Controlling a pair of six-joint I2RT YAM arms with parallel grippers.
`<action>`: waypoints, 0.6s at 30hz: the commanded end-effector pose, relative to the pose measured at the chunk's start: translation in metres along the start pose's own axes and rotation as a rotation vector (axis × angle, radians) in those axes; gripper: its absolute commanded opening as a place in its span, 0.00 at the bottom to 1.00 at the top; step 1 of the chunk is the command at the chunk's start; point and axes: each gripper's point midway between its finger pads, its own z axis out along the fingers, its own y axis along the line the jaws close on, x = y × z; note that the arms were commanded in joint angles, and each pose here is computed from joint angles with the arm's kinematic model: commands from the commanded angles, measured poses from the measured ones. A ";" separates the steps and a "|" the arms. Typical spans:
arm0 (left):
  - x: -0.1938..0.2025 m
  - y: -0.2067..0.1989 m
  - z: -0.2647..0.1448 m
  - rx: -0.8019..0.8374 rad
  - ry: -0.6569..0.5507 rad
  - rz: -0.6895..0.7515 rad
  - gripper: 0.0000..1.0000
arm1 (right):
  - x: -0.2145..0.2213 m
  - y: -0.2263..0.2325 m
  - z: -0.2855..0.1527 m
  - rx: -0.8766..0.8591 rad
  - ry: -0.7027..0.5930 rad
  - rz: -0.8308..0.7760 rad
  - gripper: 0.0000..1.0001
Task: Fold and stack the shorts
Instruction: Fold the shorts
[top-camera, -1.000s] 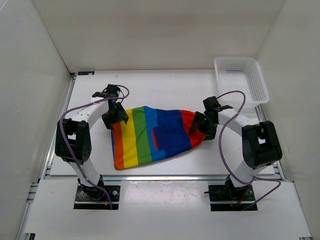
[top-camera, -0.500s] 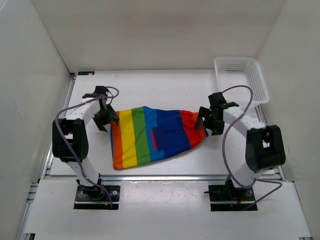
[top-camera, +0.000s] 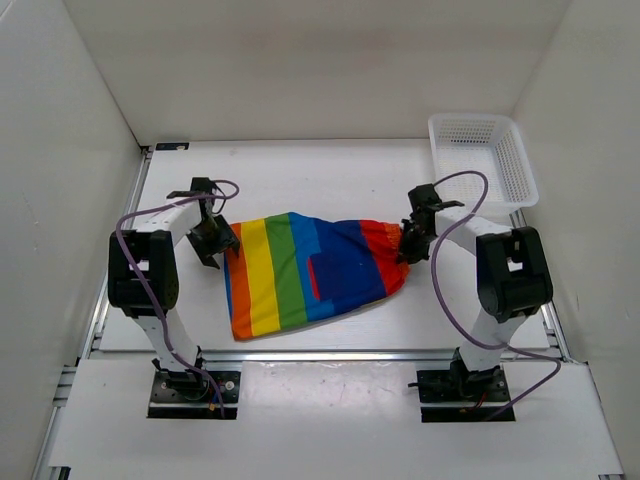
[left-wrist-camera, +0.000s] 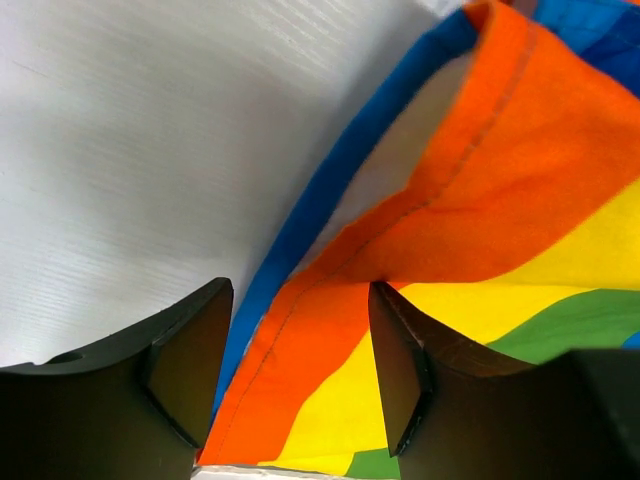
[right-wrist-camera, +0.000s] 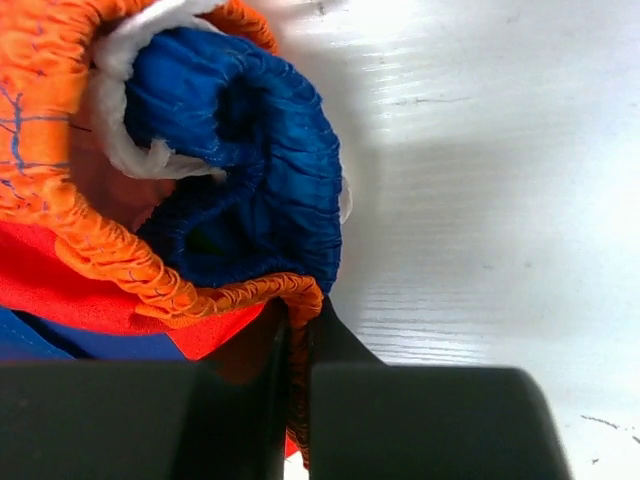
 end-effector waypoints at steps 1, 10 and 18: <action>-0.001 -0.003 -0.004 0.036 -0.012 0.014 0.68 | -0.011 -0.019 -0.012 0.106 -0.097 0.011 0.00; 0.025 -0.021 -0.007 0.060 0.003 0.075 0.60 | -0.049 -0.036 -0.104 0.268 -0.352 -0.022 0.00; 0.069 -0.052 0.019 0.077 0.094 0.158 0.10 | -0.048 0.014 -0.145 0.309 -0.450 -0.186 0.00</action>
